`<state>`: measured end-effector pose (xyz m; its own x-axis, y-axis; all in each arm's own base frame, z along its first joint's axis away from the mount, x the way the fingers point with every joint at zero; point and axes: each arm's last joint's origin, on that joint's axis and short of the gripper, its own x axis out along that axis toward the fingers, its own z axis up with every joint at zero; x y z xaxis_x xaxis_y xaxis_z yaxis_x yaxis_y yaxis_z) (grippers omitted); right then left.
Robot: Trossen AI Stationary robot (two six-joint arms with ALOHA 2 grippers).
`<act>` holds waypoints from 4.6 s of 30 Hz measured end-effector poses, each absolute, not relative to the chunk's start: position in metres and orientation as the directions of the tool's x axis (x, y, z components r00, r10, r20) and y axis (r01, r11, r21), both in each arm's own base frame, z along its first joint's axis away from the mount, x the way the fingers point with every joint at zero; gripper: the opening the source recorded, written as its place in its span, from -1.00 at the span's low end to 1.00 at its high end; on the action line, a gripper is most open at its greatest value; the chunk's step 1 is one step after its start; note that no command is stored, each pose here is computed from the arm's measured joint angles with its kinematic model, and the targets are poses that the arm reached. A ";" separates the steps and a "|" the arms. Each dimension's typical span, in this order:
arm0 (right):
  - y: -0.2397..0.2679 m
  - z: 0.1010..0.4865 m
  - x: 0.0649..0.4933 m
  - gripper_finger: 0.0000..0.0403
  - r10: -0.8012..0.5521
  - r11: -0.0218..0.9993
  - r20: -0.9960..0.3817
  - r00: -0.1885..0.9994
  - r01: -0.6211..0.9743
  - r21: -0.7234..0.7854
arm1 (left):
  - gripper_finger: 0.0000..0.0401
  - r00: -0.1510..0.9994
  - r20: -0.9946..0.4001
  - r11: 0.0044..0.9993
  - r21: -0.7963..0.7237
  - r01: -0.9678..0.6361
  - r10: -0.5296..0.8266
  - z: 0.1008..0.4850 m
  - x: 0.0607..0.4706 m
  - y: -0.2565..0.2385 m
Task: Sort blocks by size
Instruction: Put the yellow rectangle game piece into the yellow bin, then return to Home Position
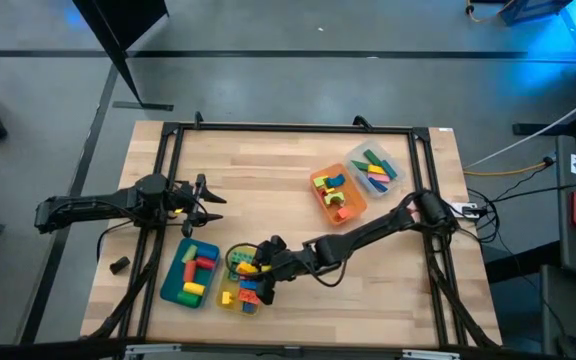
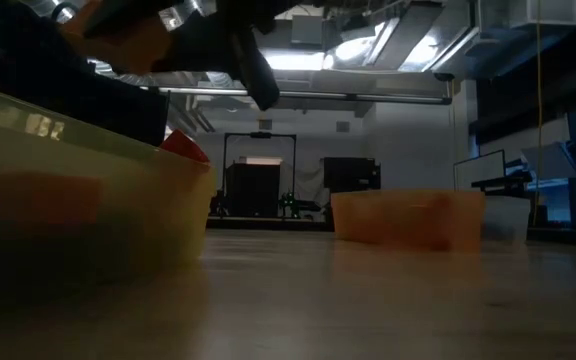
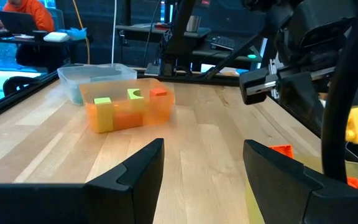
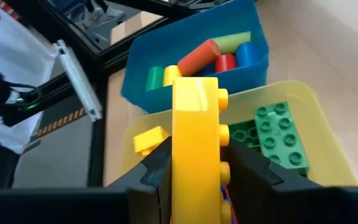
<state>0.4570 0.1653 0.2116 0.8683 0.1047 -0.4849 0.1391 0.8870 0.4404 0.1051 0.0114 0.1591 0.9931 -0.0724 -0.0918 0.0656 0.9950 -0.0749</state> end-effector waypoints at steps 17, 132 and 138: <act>0.153 0.188 0.467 -0.39 0.019 0.889 -0.510 0.860 0.219 0.403 | 0.02 0.993 -0.093 0.995 -0.075 0.065 -0.072 0.159 0.105 0.011; -0.001 0.207 0.092 -0.11 -0.237 0.959 -0.177 0.955 0.259 0.115 | 0.02 0.993 -0.098 0.995 -0.077 0.065 -0.072 0.158 0.105 0.012; 0.000 0.190 0.088 -0.11 -0.175 0.972 -0.193 0.965 0.201 0.122 | 0.02 0.993 -0.098 0.995 -0.077 0.065 -0.072 0.158 0.105 0.012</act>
